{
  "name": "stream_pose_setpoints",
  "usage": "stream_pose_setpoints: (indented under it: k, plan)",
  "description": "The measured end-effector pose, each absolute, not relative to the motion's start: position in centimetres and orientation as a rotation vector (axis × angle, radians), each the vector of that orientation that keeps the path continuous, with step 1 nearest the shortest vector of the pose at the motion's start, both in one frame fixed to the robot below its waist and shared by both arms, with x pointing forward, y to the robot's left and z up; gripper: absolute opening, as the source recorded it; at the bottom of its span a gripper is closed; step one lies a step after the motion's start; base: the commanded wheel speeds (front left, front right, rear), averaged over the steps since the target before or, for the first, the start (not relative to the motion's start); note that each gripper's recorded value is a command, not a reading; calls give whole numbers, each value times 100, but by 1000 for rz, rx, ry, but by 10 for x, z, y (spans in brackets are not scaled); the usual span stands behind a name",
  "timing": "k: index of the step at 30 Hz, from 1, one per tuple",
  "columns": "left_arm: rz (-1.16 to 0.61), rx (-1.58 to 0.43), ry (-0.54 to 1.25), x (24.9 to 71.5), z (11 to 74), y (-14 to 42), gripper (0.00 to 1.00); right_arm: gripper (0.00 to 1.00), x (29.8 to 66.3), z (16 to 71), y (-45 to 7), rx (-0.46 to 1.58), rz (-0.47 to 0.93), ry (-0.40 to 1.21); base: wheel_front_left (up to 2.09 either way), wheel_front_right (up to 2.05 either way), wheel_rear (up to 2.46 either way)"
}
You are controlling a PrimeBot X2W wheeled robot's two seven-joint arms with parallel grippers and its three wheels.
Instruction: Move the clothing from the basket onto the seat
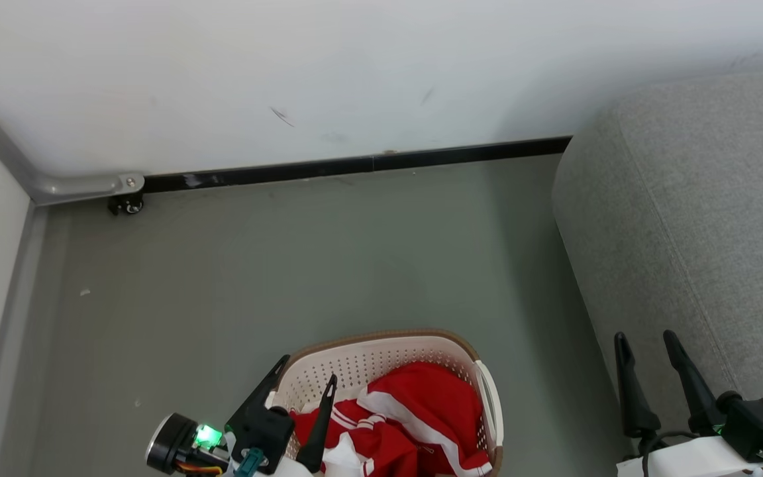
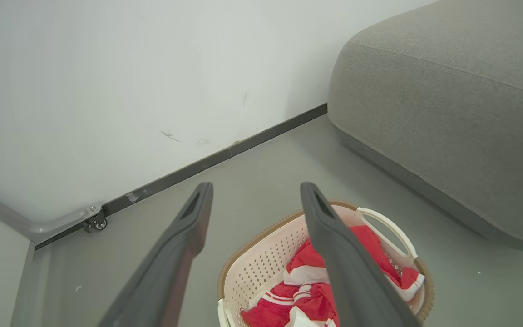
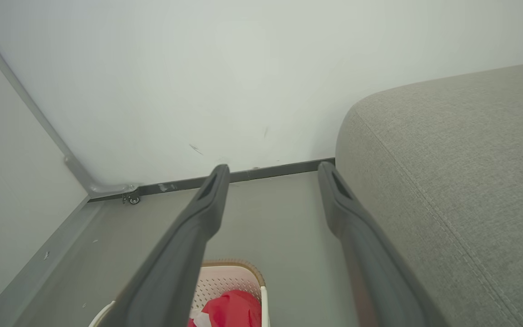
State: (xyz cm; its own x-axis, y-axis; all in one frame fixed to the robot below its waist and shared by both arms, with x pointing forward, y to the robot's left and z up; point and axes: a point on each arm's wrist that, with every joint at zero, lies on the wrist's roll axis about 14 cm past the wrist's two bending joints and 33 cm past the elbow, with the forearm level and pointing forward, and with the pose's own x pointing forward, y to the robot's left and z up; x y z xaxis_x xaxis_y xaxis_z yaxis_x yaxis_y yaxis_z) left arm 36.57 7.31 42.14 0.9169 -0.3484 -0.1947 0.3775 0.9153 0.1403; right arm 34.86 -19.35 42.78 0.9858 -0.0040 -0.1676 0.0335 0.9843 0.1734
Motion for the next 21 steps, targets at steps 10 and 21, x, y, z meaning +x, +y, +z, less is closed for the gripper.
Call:
stream_pose_setpoints:
  k: [10, 21]
  plan:
    - [-444, 188, 206, 384, 404, 55, 100, 100, 362, 430, -205, 166, -51, 155, 0, 0, 0]
    - [-544, 224, 303, 391, 363, 37, 100, 100, 383, 429, -210, 156, -60, 144, 0, 0, 0]
